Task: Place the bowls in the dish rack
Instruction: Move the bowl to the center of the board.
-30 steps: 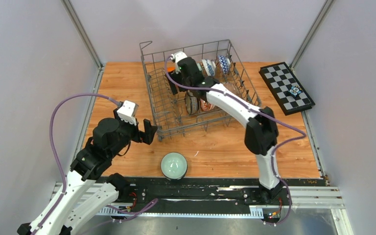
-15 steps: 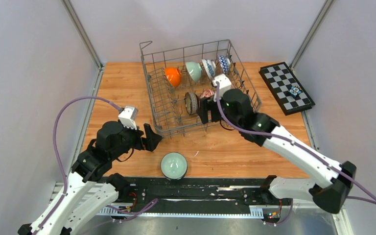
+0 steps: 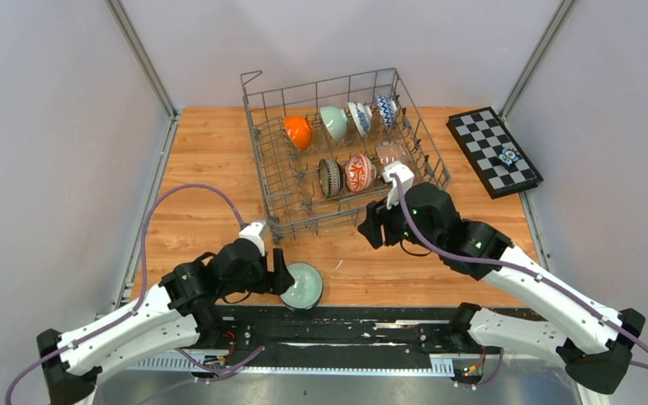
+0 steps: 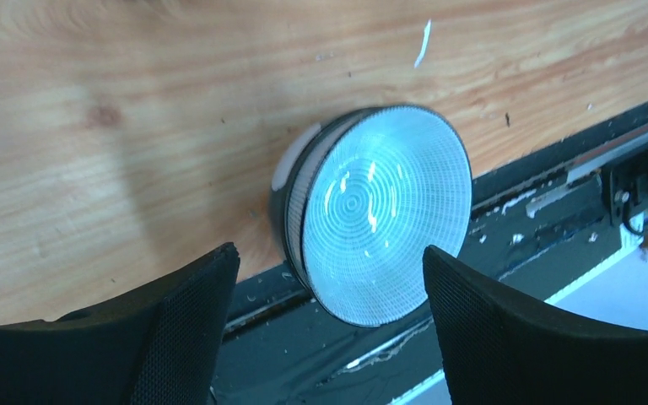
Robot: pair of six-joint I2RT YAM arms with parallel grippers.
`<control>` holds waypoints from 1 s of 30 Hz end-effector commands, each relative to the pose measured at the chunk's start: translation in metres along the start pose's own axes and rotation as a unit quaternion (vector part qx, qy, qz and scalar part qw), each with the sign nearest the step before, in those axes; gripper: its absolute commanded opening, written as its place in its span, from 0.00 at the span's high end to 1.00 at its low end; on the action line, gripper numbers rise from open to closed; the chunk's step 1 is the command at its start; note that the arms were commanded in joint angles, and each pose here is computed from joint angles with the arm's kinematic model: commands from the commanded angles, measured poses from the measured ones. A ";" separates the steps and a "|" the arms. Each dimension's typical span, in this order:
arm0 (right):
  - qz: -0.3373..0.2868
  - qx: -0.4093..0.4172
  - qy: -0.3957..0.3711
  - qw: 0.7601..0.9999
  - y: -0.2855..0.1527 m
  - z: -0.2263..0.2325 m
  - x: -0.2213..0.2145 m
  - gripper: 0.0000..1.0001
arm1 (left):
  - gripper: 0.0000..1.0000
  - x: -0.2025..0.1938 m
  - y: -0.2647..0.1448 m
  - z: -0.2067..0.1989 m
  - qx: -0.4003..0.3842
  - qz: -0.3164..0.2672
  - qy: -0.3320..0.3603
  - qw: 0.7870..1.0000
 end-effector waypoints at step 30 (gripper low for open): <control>0.088 -0.127 -0.068 0.986 -0.016 0.001 -0.020 0.42 | 0.16 -0.020 0.088 -0.087 -0.010 0.031 0.110 0.993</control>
Point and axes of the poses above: each gripper's point midway between its finger pads, its own y axis out along the fingers, its own z axis along the line the jaws close on, x = y × z, the point moved 6 cm from there along -y, back along the fingers, and after that the axes turned 14 degrees about -y, right-handed, at the moved point
